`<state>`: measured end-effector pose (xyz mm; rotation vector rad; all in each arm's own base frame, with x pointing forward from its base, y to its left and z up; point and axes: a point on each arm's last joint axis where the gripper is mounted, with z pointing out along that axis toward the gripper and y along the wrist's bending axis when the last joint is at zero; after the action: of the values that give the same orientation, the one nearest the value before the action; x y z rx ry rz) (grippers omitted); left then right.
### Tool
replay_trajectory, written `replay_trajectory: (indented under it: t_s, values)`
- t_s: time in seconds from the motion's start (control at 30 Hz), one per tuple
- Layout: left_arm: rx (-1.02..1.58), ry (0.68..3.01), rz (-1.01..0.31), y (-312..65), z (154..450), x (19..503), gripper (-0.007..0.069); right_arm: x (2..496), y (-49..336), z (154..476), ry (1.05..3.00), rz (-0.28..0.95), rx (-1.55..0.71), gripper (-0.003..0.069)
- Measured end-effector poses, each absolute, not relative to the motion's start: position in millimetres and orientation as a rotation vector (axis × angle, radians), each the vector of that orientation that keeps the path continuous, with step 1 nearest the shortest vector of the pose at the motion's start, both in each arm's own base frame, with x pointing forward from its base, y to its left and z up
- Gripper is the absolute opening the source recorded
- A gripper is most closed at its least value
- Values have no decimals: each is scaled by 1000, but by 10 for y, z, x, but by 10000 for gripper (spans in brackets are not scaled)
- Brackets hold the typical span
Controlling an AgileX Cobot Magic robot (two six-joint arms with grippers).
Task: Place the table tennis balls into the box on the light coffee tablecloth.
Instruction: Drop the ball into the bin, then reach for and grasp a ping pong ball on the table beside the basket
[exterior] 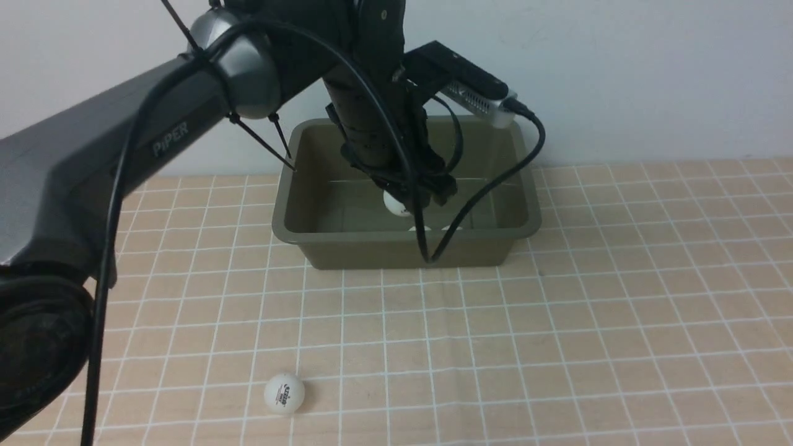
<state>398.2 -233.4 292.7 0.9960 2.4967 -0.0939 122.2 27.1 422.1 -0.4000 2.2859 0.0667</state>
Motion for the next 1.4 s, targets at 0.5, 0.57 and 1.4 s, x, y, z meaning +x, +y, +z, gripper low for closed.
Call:
replay_trajectory:
  t_s: [0.5, 0.57, 1.4]
  values:
    - [703, 2557, -145, -1941, 2417, 4521, 315, 1222, 271, 4221, 2286, 67, -400, -19]
    - [704, 2560, -145, -1934, 2401, 4528, 341, 1222, 271, 4221, 2286, 67, -400, -19]
    - [693, 2554, -39, -1586, 3559, 3900, 386, 1222, 271, 4221, 2286, 67, -400, -19]
